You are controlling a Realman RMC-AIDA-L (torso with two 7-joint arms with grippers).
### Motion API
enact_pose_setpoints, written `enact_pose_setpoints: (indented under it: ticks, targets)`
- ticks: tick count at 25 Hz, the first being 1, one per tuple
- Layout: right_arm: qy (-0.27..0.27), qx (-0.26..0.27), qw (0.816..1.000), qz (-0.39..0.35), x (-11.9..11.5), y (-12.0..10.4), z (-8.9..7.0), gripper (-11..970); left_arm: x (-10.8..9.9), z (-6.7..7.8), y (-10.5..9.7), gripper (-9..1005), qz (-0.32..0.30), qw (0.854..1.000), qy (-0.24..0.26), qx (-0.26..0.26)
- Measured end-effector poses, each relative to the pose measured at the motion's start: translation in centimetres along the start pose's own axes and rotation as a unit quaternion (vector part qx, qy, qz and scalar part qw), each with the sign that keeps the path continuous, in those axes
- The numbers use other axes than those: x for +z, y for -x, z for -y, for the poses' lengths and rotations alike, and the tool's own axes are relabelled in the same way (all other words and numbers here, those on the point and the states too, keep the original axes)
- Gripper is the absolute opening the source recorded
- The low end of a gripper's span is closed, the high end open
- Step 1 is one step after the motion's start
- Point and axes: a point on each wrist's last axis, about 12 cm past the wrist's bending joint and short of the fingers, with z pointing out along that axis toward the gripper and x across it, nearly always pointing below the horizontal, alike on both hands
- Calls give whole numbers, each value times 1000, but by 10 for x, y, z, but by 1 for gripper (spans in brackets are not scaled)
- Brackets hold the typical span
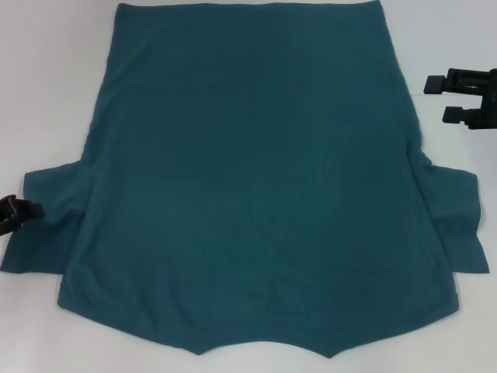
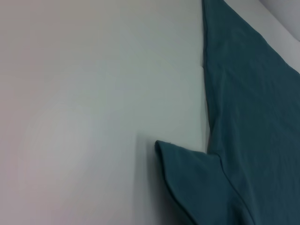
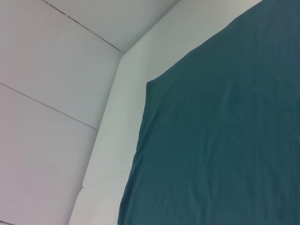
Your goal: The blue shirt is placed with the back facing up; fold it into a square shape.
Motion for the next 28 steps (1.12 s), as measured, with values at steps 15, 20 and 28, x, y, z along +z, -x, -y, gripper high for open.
enact_pose_setpoints:
  ticks: [15,20,28]
  targets:
    - [1,1,1000,3,-1,1,0,920,-1,24,26,1,-8,975,42,216]
    - [1,1,1000,2,-1,1,0,919,-6,30,39,1,-6,964,93,251]
    - [1,1,1000,2,0,0,0,919,-8,33,52,8,3,954,132,271]
